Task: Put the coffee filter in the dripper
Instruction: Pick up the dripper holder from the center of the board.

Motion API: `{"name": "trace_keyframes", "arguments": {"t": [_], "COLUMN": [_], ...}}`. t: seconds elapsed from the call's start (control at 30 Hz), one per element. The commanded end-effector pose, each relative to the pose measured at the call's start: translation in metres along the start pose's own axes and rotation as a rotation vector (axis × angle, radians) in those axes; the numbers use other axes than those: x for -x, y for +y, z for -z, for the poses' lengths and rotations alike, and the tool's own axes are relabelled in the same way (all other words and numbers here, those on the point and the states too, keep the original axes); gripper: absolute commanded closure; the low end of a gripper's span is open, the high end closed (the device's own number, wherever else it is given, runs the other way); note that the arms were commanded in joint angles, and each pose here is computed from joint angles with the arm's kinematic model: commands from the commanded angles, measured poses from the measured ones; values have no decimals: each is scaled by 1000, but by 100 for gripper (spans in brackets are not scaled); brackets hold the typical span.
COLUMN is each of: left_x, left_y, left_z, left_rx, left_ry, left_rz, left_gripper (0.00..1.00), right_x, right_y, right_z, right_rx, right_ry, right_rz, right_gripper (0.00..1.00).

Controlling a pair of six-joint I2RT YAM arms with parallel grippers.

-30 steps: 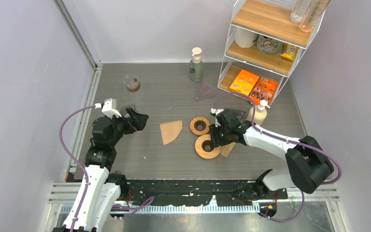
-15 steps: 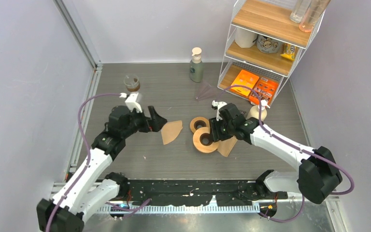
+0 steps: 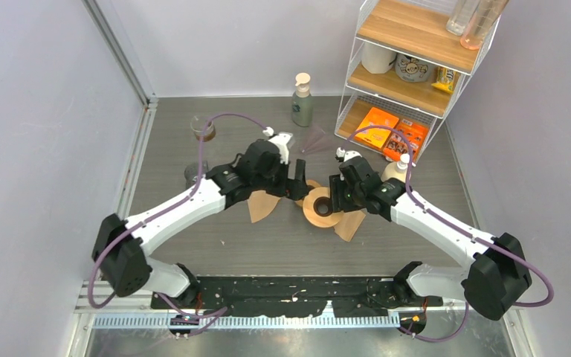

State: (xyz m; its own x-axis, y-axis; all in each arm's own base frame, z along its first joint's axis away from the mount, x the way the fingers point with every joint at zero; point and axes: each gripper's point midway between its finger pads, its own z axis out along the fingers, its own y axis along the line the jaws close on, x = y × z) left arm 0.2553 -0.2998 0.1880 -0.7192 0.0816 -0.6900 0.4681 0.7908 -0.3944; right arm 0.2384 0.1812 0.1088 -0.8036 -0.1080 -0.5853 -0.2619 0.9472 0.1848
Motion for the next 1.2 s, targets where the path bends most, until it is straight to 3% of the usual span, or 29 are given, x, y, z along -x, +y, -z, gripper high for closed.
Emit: {"name": "trace_keyframes", "arguments": {"t": [0.0, 0.13, 0.37, 0.63, 0.87, 1.07, 1.17], "left_x": [-1, -9, -21, -26, -27, -28, -27], "left_y": [-30, -27, -37, -34, -31, -31, -27], "left_z": [-15, -32, -48, -63, -68, -69, -70], "left_rx": [-56, 27, 17, 53, 75, 86, 118], "left_ry": [67, 119, 177, 210, 214, 221, 216], "left_rz": [8, -13, -34, 10, 13, -10, -27], "left_gripper": [11, 16, 20, 31, 34, 43, 54], "right_x": [31, 32, 36, 37, 38, 39, 40], "right_y": [10, 11, 16, 26, 26, 26, 27], "right_z": [15, 14, 16, 20, 20, 18, 17], "right_rx": [17, 16, 40, 97, 101, 93, 98], "right_ry": [-114, -114, -126, -139, -146, -143, -146], "right_rz": [-61, -73, -92, -111, -119, -120, -120], "right_gripper": [92, 92, 92, 92, 93, 92, 92]}}
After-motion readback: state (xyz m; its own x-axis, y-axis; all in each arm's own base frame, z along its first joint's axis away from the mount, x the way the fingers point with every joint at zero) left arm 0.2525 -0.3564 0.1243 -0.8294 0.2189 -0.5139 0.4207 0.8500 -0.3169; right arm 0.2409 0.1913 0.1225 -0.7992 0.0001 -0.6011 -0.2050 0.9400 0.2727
